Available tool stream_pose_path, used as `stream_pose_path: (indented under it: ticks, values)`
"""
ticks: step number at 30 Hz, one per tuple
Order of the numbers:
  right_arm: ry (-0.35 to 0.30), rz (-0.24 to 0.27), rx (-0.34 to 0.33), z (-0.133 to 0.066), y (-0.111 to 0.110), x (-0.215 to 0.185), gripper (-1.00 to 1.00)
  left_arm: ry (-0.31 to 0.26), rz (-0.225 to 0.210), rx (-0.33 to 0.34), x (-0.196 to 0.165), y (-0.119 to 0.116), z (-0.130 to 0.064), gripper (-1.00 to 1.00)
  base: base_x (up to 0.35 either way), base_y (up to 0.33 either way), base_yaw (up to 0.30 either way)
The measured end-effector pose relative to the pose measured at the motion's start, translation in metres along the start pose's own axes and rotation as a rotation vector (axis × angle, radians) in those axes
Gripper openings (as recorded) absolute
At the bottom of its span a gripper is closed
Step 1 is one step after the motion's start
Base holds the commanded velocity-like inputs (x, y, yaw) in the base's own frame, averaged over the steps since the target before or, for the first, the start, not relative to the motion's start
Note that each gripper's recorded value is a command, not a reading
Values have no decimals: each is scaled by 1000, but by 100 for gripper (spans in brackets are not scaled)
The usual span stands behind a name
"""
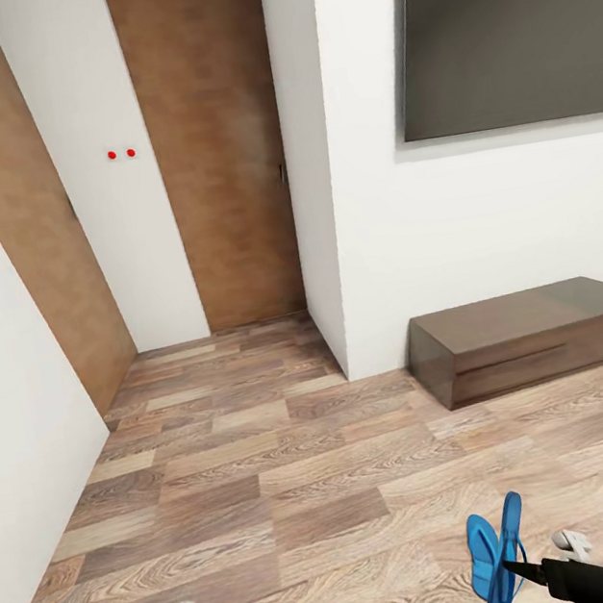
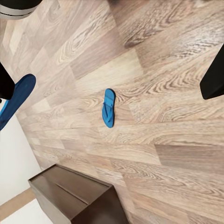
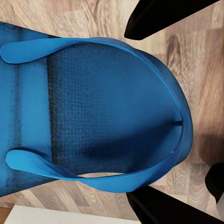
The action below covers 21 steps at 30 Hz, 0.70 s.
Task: In the bedroom, move the book from the bed onto either nightstand, and place the two sandals side by side next to the bed.
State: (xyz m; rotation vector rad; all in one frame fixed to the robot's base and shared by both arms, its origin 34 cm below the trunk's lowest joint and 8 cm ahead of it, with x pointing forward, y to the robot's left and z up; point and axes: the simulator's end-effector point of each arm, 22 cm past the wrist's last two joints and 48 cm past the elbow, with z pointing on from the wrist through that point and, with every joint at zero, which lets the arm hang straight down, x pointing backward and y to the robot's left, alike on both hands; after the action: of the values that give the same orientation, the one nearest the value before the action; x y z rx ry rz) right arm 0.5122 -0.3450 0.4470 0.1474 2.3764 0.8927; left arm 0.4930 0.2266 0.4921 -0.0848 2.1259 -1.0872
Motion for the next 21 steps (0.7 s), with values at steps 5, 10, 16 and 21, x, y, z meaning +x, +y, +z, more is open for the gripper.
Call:
stream_pose_path:
  ticks: [5,10,16,21]
  values:
    - [0,0,0,0,0,0,-100,0,0,0,0,0,0,100,0,0,0]
    - [1,0,0,0,0,0,-100,0,0,0,0,0,0,100,0,0,123]
    - [1,-1,0,0,0,0,-100,0,0,0,0,0,0,100,0,0,275]
    - [2,0,-1,0,0,1,-100,0,0,0,0,0,0,100,0,0,291]
